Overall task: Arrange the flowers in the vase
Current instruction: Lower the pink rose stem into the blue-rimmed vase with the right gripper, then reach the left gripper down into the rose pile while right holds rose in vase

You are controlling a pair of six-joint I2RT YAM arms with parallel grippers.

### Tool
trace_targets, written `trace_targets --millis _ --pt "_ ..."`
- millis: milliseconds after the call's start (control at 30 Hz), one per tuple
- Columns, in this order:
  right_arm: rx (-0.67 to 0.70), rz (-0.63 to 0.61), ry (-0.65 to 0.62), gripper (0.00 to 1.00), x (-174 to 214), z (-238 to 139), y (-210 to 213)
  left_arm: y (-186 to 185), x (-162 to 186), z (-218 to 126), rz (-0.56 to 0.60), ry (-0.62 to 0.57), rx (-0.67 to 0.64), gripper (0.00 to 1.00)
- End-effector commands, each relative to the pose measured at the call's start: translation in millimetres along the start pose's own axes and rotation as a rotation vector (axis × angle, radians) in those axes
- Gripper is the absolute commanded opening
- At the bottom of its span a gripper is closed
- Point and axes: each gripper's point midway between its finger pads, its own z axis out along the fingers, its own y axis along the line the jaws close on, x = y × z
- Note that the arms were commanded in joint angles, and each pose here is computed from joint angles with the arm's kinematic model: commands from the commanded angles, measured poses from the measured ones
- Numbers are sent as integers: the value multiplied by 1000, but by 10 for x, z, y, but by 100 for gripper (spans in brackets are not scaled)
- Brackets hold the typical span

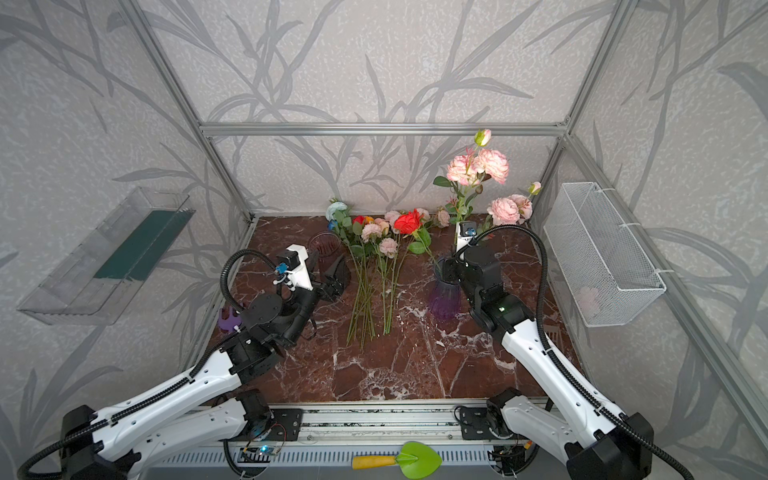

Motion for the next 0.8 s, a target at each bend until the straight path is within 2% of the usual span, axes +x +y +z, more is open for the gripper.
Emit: trace_targets --millis 0,233,533,600,767 --pt "17 0 9 10 61 35 -31 24 -14 2 -20 -9 -19 75" --pt "18 -5 8 11 65 15 -40 58 -16 -2 -23 -15 -36 75" --pt "17 6 10 17 91 -14 -49 54 1 1 -26 -12 -34 75" --pt "23 21 1 23 96 -37 -69 51 6 2 -28 -11 -32 75" --pt "24 62 -51 24 80 -104 -102 47 18 5 -29 -8 -31 75"
